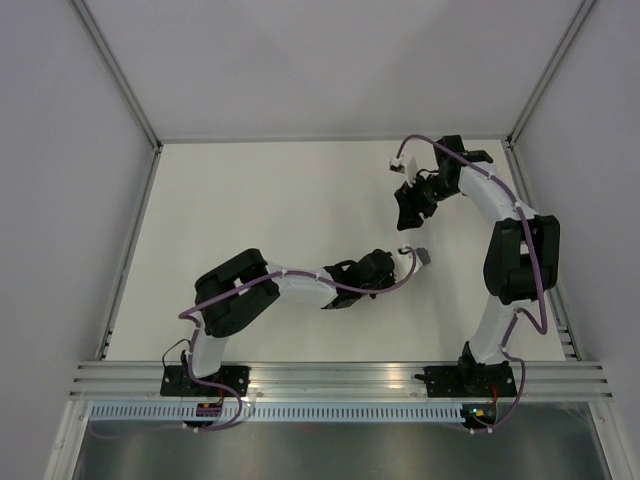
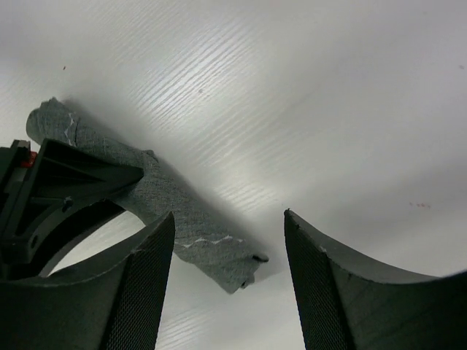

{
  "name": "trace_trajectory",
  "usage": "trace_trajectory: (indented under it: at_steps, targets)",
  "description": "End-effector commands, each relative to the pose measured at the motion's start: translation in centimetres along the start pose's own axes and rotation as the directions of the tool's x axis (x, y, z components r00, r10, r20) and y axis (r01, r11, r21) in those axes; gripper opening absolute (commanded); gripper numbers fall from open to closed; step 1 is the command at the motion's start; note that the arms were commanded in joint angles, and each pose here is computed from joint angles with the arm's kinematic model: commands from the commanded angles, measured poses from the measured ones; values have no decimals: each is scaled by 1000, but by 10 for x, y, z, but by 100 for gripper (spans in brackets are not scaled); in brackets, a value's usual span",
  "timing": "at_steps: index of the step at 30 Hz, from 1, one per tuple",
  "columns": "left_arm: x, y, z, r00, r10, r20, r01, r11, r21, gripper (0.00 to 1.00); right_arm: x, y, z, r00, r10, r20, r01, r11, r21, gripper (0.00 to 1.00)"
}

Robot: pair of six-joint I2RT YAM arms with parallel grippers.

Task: Fold the napkin, place the utensils inside, and roll it up
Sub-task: Roll the napkin with the utensil

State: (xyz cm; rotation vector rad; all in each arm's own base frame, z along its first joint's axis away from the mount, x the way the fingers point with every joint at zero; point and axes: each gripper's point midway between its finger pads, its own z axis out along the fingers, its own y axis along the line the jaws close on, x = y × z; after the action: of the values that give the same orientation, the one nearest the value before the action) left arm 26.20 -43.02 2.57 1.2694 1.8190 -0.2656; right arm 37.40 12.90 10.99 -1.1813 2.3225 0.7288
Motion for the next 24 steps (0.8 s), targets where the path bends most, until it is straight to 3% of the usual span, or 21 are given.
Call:
trace_trajectory:
  at_steps: [1,9,17,24]
  targets:
    - [60,-18,10,963,-129,-237,120,991,-50,32,-18,-8,-28,992,85,96,-93,992,85,67]
    - [32,-23,38,913,-320,-254,282,943,-174,34,3,-27,-40,974,198,112,-211,969,129,68]
    - [22,-25,65,885,-378,-272,330,921,-208,38,24,-46,-63,948,283,146,-304,940,153,68]
    - [25,0,82,854,-453,-257,385,881,-275,38,40,-46,-66,935,325,140,-344,927,149,67]
